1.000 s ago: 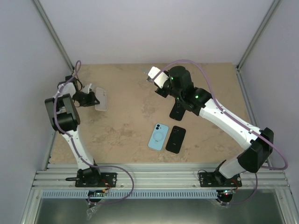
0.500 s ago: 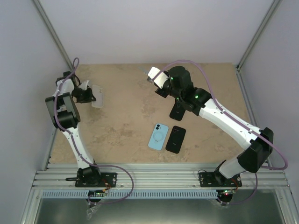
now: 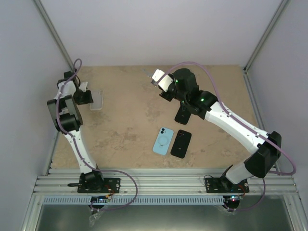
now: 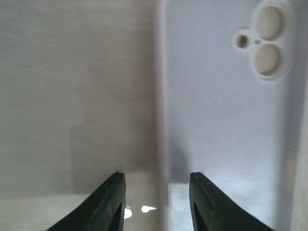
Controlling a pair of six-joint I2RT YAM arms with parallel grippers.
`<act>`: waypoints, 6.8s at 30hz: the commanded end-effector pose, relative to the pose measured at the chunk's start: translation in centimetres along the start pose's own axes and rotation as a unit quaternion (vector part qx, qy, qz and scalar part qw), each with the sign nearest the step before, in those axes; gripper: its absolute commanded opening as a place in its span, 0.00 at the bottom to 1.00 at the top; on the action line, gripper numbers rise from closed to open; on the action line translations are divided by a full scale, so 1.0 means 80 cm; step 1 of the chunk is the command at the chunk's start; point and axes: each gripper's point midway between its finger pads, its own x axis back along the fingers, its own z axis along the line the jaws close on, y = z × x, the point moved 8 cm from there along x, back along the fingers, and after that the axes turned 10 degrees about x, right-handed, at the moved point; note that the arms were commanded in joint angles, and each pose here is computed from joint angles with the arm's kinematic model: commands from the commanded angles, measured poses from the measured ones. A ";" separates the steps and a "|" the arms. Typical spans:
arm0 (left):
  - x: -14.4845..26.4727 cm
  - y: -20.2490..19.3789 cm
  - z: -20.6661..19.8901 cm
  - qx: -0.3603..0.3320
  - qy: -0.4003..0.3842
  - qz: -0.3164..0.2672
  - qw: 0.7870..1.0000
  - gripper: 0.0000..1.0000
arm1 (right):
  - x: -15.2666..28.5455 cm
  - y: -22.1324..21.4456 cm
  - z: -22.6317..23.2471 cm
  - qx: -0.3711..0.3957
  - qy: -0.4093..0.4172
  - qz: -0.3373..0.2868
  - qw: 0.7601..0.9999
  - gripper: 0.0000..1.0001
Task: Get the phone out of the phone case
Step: Place the phone case at the center of the board, then place the phone at the center of the board.
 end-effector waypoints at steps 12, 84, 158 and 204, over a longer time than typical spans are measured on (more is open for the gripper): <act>0.131 0.032 -0.047 0.016 -0.100 -0.163 0.981 0.75 | 0.000 0.026 -0.025 0.005 -0.043 -0.034 0.998 0.00; 0.326 -0.152 -0.364 0.065 -0.575 -0.136 0.804 0.23 | -0.017 0.087 0.098 0.331 -0.421 -0.035 0.844 0.00; 0.039 -0.011 -0.117 -0.007 -0.345 0.056 0.937 0.00 | -0.035 0.011 0.094 0.151 -0.060 0.037 0.986 0.98; 0.014 0.037 -0.088 0.038 -0.249 0.018 0.968 0.38 | -0.035 0.010 0.085 0.135 -0.074 0.036 0.987 0.98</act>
